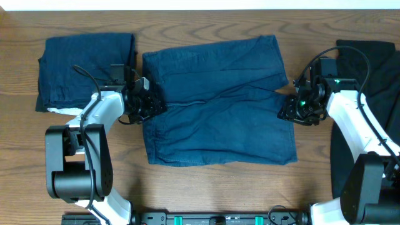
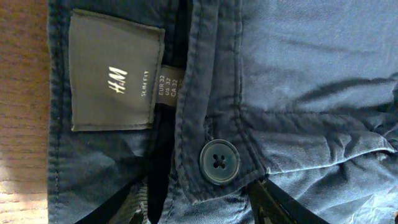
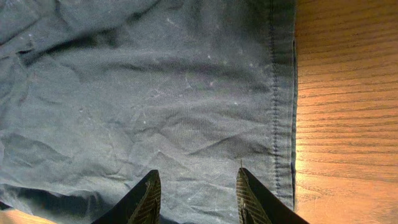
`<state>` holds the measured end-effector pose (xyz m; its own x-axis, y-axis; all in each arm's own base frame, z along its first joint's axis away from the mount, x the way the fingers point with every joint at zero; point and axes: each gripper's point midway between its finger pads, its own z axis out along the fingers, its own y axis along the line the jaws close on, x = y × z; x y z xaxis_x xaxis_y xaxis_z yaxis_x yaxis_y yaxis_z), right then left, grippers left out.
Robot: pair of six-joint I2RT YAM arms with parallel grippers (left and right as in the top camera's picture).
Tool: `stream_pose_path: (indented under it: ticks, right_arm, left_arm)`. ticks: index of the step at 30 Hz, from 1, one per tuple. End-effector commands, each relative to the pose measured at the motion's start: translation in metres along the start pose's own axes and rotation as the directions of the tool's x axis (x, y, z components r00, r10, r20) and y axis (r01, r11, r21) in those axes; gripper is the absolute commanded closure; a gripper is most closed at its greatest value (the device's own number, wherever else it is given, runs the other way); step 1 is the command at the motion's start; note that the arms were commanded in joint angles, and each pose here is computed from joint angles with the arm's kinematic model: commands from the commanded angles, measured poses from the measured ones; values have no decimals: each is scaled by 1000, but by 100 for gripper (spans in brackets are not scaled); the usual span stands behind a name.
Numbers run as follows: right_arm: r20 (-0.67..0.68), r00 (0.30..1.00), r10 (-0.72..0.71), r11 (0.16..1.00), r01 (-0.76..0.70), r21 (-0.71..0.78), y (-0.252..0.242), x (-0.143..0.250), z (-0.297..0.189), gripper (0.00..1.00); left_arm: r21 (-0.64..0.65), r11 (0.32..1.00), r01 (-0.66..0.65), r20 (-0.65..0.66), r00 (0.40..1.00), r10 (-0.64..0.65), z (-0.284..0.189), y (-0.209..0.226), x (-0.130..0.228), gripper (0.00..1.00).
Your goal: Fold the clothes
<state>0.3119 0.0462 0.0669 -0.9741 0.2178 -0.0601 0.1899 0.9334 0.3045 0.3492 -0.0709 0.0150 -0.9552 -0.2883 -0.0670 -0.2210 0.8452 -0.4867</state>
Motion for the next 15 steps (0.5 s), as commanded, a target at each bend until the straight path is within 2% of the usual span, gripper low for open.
stream_pose_path:
  ticks: [1,7,11,15]
  right_arm:
    - [23,999,-24,1000,24,5,3,-7,-3,62]
    - [25,999,-26,1000,25,4,3,-7,-3,62]
    - [28,999,-29,1000,29,4,3,-8,-3,62]
    - [33,999,-31,1000,31,3,3,-9,-3,62]
  left_arm:
    - [21,1000,2,12,1000,-2,-4,-6,-5,47]
    - [0,1000,7,8,1000,-7,-4,-2,-3,46]
    - [-115,993,8,48,999,-2,-5,18,-10,46]
    - [-104,995,5,48,999,0,-5,16,-10,47]
